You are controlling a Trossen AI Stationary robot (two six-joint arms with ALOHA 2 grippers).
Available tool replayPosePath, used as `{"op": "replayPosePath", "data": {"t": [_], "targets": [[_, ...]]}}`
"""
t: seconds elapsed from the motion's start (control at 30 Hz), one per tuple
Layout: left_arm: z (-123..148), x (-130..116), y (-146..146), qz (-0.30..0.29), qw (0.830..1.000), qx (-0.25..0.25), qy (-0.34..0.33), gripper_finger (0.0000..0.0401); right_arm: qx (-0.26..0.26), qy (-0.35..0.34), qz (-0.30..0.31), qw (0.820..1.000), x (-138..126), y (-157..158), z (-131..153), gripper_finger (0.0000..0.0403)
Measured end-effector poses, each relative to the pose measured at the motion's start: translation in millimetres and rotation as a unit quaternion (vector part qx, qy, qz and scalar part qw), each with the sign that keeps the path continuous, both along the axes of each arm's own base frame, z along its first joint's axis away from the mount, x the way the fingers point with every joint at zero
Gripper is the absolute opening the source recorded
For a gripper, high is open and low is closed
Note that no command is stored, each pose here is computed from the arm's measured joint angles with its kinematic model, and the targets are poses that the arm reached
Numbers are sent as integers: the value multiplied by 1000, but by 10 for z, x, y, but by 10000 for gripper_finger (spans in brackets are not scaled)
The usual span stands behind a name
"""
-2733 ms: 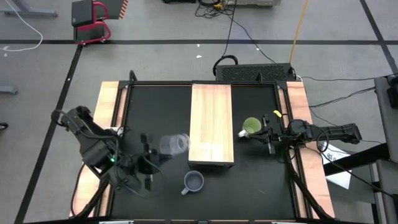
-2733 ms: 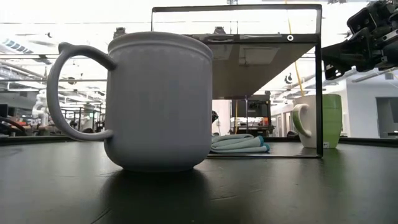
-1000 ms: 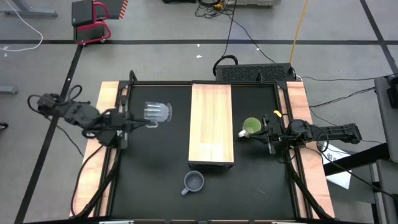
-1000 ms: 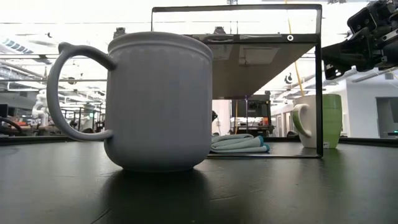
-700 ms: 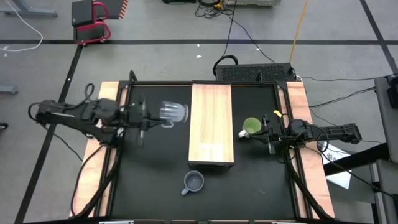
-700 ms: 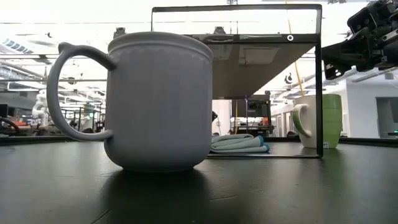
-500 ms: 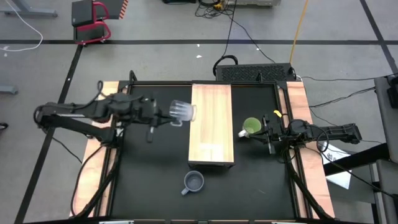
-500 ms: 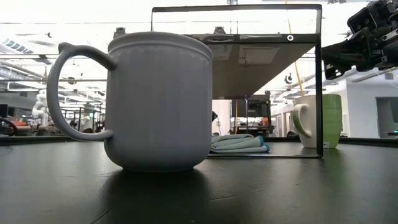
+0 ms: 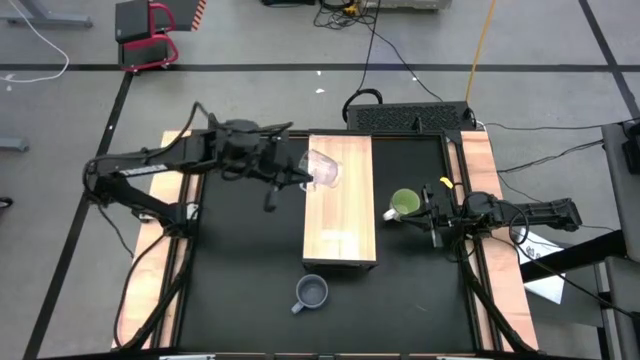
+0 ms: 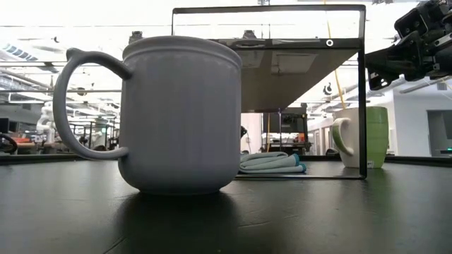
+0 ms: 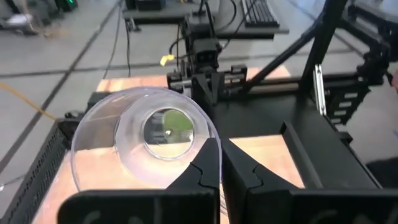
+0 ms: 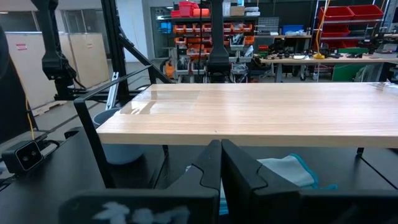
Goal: Stack small to large cups/mugs on shelf
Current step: Put the transparent mug on the shelf
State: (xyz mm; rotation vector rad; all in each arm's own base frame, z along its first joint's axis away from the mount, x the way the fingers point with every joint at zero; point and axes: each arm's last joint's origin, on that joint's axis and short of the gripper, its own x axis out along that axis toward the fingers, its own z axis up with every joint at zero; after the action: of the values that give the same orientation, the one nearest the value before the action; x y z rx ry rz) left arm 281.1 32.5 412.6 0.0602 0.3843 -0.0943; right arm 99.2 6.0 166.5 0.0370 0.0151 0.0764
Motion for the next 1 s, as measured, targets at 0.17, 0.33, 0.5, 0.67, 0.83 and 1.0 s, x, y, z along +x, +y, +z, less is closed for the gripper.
{"op": "replayPosePath", "data": {"t": [0.17,0.33,0.5,0.67,0.83,1.0], "targets": [[65,183,27,0,998,-5,61,0,0,0,0,1000,0,0,0,0],[68,337,54,10,995,-10,102,0,0,0,0,1000,0,0,-1,0],[-6,479,73,12,990,-14,137,0,-2,0,0,1000,0,0,-1,0],[-104,561,46,8,982,-19,188,0,-2,3,0,1000,2,0,-5,0],[-163,611,-58,11,975,-11,222,0,-5,6,-1,1000,5,0,-10,0],[-152,607,-182,2,972,-15,235,0,-12,7,-1,1000,7,0,-13,0]]}}
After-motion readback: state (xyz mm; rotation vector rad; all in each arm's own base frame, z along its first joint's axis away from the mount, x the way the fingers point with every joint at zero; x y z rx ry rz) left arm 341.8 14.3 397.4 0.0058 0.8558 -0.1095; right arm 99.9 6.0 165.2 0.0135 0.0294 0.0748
